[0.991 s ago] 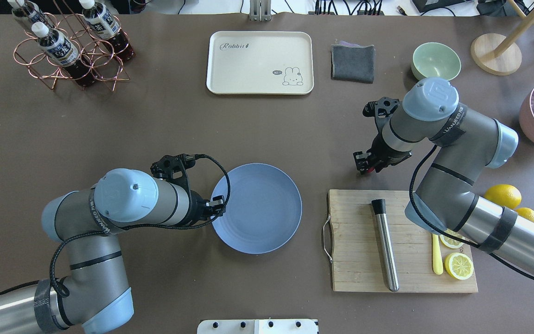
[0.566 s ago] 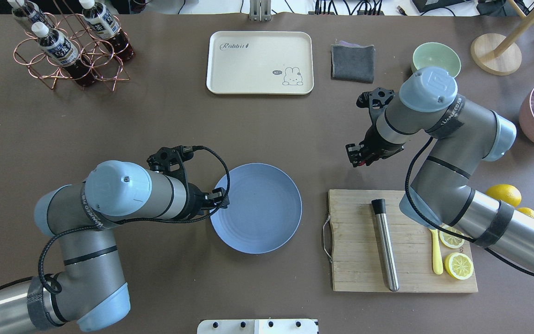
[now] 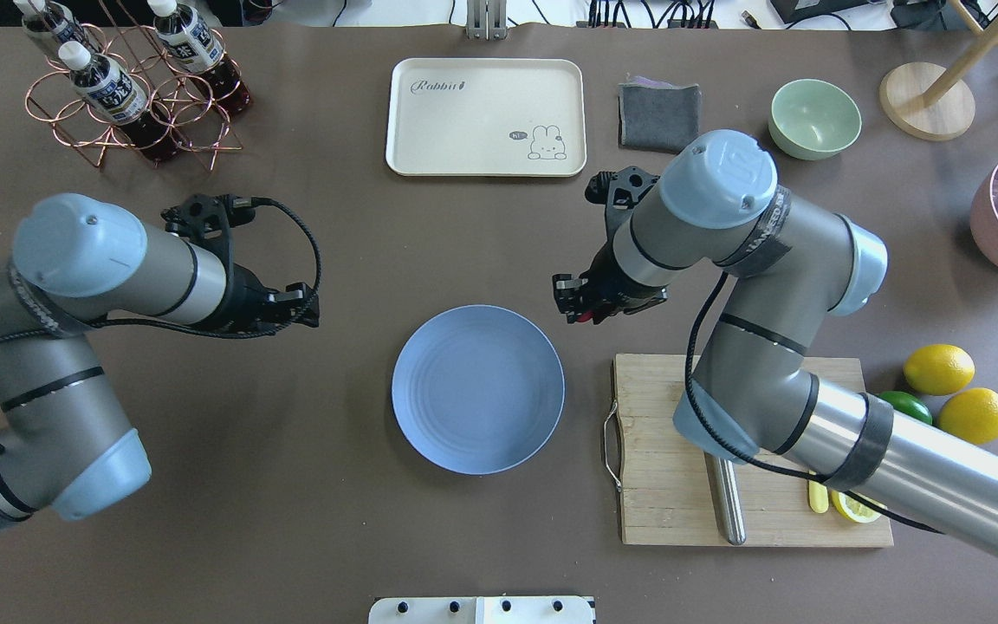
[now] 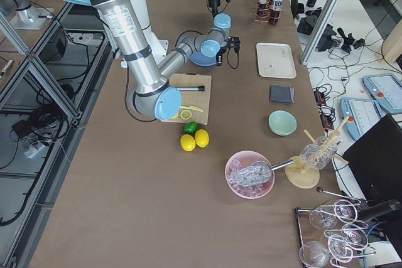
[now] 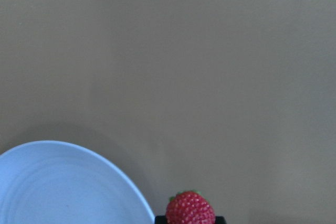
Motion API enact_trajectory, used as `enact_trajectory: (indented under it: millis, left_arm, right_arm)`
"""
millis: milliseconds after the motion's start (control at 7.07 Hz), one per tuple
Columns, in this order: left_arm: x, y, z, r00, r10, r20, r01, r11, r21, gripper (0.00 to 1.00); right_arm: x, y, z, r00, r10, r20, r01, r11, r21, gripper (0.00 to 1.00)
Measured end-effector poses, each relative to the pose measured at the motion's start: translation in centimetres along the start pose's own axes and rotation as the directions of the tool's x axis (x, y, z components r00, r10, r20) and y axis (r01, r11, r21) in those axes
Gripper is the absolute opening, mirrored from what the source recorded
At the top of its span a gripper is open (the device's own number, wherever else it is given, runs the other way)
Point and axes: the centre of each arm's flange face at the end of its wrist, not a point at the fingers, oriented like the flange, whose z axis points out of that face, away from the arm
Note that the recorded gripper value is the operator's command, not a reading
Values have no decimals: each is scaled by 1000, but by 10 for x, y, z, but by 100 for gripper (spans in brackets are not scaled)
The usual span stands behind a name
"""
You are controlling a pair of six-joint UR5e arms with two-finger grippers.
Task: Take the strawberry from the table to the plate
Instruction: 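Carry the strawberry over the plate with the right gripper while the left arm withdraws, then lower the strawberry onto the plate and open the right gripper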
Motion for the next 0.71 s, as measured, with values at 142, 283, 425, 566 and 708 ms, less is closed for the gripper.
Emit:
enact_trajectory:
  millis: [142,283,425,566,708]
  left_arm:
    - [-32,-20,-12,999,36,20,-36,999,-3,65]
    - [-61,-35,-21,997,69,42,-69,998,-1,65]
    - [-85,-49,-26,993,99,66,-100,995,3,66]
    - [-99,-57,-27,990,115,83,-116,993,6,67]
    - [-105,-61,-28,988,122,89,-123,992,8,68]
  right_arm:
    - [-34,24,16,1000,17,5,-17,1000,9,0]
    - [-63,46,30,999,32,10,-32,999,13,0]
    - [-87,63,43,999,46,9,-46,999,14,0]
    - [-101,73,58,999,50,-2,-50,999,21,0]
    - [-108,79,70,999,50,-17,-49,998,28,0]
